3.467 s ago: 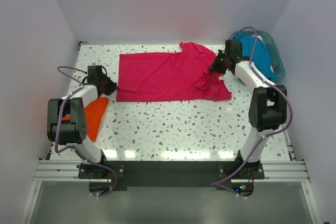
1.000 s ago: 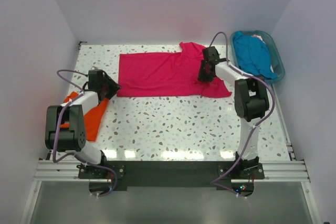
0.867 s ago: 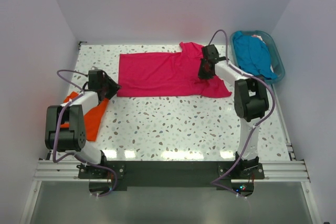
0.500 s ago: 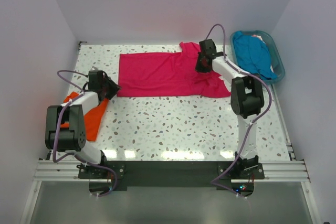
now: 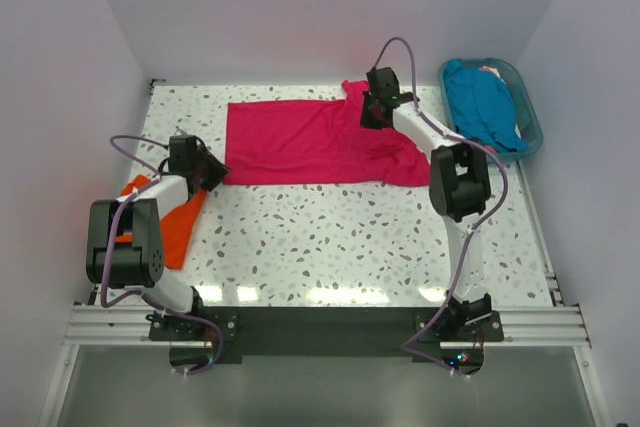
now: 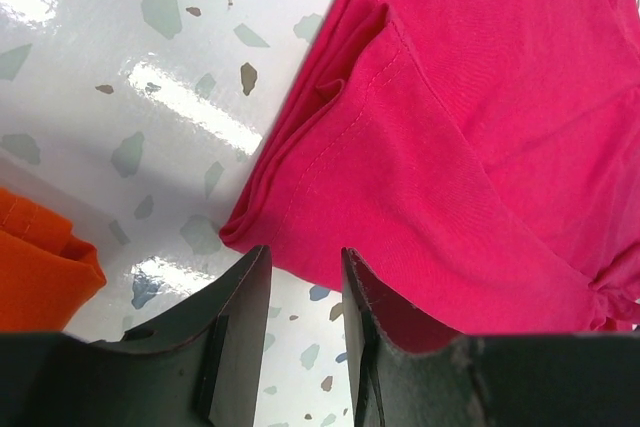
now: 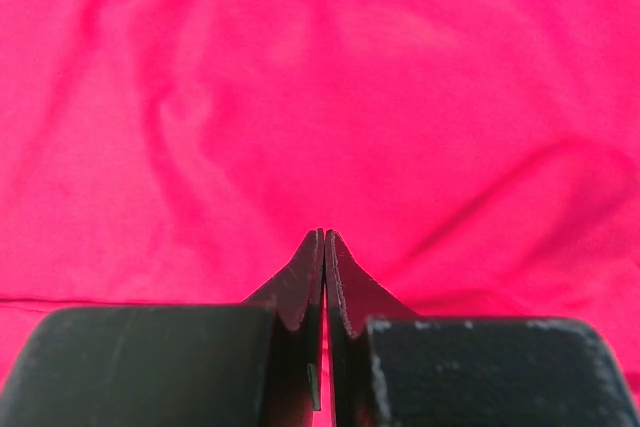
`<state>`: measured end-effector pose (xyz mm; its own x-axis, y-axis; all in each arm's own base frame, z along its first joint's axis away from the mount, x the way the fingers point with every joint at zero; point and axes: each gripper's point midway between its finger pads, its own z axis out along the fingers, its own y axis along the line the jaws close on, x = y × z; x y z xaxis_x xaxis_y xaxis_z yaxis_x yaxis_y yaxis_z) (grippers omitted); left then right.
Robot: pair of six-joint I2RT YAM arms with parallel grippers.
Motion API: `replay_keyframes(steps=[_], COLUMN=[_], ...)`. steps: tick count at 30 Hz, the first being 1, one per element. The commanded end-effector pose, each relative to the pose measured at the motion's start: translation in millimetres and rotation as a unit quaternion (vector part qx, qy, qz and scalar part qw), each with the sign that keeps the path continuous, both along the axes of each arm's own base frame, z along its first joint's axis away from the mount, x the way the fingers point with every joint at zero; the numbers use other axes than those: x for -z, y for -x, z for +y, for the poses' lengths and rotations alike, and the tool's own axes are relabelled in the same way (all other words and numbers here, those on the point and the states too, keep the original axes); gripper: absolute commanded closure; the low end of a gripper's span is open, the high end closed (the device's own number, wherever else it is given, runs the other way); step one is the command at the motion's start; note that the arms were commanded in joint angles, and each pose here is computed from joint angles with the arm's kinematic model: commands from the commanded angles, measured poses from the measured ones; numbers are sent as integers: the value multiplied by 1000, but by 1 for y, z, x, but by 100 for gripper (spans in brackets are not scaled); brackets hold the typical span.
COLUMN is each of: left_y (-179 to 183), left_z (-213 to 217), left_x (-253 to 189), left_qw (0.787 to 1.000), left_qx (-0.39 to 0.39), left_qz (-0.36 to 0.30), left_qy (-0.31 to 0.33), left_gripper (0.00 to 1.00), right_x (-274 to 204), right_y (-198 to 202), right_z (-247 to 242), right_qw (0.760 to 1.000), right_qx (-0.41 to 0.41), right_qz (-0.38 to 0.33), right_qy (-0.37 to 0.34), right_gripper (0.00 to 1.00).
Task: Fold and stack the t-shirts
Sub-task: Fold the tshirt
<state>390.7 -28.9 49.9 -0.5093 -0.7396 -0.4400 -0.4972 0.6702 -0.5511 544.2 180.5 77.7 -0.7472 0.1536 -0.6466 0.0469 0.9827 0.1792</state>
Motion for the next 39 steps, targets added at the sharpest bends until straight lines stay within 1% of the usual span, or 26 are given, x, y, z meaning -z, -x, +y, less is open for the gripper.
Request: replay_keyframes(steps=[1,3,6,7,8,9,10,13,14,15,16,18,20,25,39], left_y=[-3,-3,-3,-3,-3,-3,-3,-3,-3,-2,-2,-3,-2,-3,-4], left_z=[-2,-2,-3,-3,-3,-4,-5,-6,-7,-6,-6,-6,-6,-7,-7], left_x=[-2,-2,-4,-4,-4,-4,-4,-1,-1,-1,-2,-2,-2,-1,-1], left_qw=[1000,1000,1000,1000,1000,1000,1000,1000,1000,1000,1000,1000,1000,1000,999], left_qx=[8,8,13,14,14,17,17,18,20,19,19,20,21,23,25], left_qz=[-13,-13,-18,-21,-21,-23,-22,-20,-20,-20,-21,-22,-21,-20,-20], left_qy=[-3,-4,-4,-6,-4,-3,-1,1,2,2,1,0,0,2,2], left_gripper=[61,62,60,59,59,59,59,58,58,58,58,58,58,58,58], right_x=[-4,2,-4,-8,-11,-11,-25,-35,-49,-45,-56,-52,-58,-45,-13], right_y=[-4,-3,3,3,4,7,8,15,16,22,26,34,39,50,41], right_z=[21,22,16,13,8,4,2,-8,-10,-16,-18,-27,-32,-42,-33], right_qw=[999,999,999,999,998,998,997,996,996,995,994,994,993,991,992], right_qx=[-34,-35,-28,-25,-18,-18,-16,-7,-4,2,6,15,19,19,2], right_qz=[-10,-3,-12,-18,-24,-23,-36,-45,-59,-54,-64,-59,-64,-49,-6], right_qy=[18,24,37,41,51,60,60,75,74,82,83,95,100,122,128], right_gripper=[100,100,99,96,87,83,81,76,76,74,72,68,66,62,64])
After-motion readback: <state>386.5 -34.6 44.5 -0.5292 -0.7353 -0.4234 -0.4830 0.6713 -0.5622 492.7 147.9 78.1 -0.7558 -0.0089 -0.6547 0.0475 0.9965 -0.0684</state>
